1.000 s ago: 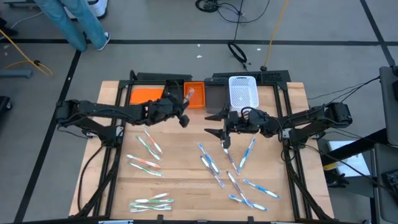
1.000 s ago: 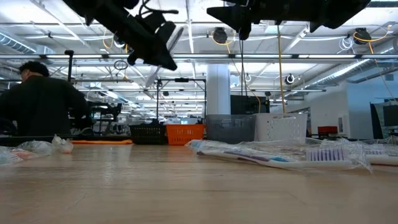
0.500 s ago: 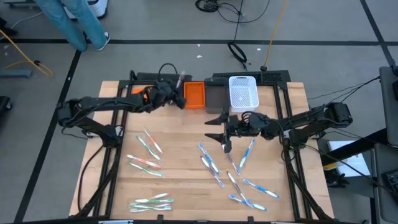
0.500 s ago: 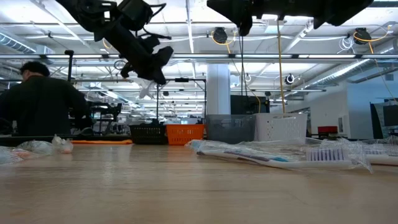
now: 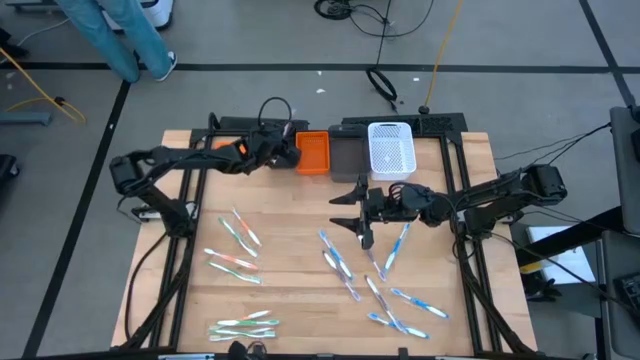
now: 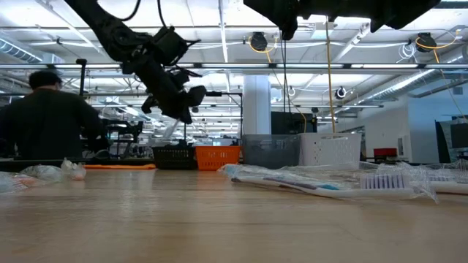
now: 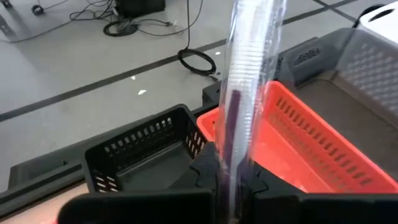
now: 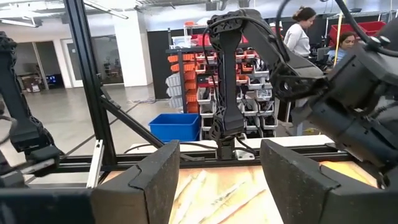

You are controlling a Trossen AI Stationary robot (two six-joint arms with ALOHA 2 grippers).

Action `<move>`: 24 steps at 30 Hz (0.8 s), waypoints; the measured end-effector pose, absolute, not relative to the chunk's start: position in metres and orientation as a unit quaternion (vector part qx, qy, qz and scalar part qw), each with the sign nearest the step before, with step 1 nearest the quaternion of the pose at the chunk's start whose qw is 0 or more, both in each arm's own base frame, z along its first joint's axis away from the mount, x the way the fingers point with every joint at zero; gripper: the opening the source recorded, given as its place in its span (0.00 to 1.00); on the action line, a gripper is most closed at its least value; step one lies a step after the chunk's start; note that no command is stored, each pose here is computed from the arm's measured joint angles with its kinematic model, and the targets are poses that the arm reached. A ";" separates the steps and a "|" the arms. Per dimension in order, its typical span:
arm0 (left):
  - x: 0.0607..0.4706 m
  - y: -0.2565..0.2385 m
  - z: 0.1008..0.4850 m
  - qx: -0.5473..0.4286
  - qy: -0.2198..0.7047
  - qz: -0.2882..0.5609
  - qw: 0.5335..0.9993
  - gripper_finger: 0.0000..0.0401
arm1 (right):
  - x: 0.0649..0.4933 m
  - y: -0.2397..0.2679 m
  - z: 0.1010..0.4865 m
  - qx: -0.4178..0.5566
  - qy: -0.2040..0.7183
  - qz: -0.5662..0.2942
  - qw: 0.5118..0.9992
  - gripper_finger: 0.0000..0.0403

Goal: Pick & Place Toothbrushes
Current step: Put the purple toothbrush into the black bin

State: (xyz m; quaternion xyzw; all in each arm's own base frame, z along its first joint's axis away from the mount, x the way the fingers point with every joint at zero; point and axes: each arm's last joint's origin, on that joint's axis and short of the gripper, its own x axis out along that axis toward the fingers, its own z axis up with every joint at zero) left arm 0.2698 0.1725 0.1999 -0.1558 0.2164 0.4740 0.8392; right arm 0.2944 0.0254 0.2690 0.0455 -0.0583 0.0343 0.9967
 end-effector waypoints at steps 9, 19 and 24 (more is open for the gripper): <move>0.265 0.196 0.178 -0.189 0.221 0.499 0.817 0.04 | 0.294 0.025 0.269 0.045 -0.058 0.034 0.997 0.53; 0.264 0.205 0.162 -0.196 0.233 0.506 0.807 0.04 | 0.295 0.025 0.268 0.045 -0.051 0.034 0.997 0.53; 0.264 0.206 0.162 -0.194 0.235 0.507 0.806 0.02 | 0.295 0.025 0.266 0.045 -0.042 0.031 0.998 0.53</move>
